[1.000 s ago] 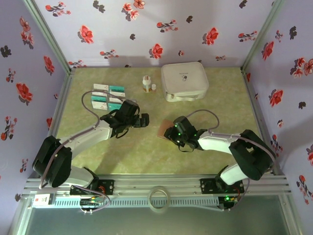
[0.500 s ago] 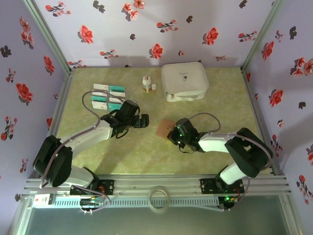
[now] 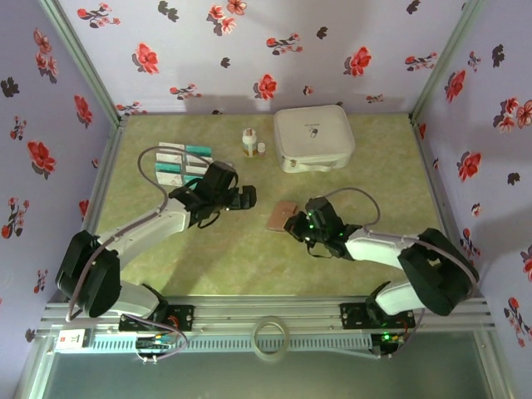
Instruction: Put the credit cards into the card holder
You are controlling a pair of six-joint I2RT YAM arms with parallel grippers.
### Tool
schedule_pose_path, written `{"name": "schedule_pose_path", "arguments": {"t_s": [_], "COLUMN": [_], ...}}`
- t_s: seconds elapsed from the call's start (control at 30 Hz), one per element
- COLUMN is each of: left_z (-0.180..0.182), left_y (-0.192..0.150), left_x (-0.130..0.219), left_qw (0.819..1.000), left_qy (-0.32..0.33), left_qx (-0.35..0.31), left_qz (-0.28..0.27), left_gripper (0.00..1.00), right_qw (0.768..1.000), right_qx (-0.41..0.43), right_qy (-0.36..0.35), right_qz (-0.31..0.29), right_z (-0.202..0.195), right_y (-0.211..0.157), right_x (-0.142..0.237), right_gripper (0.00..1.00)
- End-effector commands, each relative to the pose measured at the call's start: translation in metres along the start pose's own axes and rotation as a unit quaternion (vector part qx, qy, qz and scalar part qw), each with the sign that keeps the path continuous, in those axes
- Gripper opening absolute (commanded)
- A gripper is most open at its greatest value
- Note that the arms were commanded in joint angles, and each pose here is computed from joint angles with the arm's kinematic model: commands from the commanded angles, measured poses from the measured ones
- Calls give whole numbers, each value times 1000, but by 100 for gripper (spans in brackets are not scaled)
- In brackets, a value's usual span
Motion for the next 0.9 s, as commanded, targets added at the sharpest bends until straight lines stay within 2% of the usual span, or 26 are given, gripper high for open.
{"name": "schedule_pose_path", "arguments": {"t_s": [0.0,0.17,0.27,0.57,0.87], "left_z": [-2,3,3,-16,-35], "left_y": [19,32,40,53,50], "left_x": [7,-1,-3,-6,-15], "left_qw": [999,978,963,937,927], "left_qy": [-38,-135,-178,-249,-276], "left_qx": [33,160,202,244,253], "left_qz": [-3,1,-11,-16,-2], "left_gripper": [100,100,100,100,100], "right_qw": [999,994,991,979,971], "right_qx": [39,57,64,71,87], "right_qy": [35,88,118,191,220], "right_qz": [11,22,24,29,43], "right_z": [33,69,88,137,167], "right_y": [-1,-4,-6,-6,-18], "right_x": [13,28,35,48,46], "right_gripper": [0,0,0,0,0]}}
Point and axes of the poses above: each hand's point on the last joint's axis, 136 mm out from that joint toward the fingers, its own x axis back along the fingers, its own z axis along the line the jaws close on, y = z × x, the point moved 1 cm from there along x, back along the fingers, and after that the axes turned 11 degrees about -x, right-handed, at the moved point
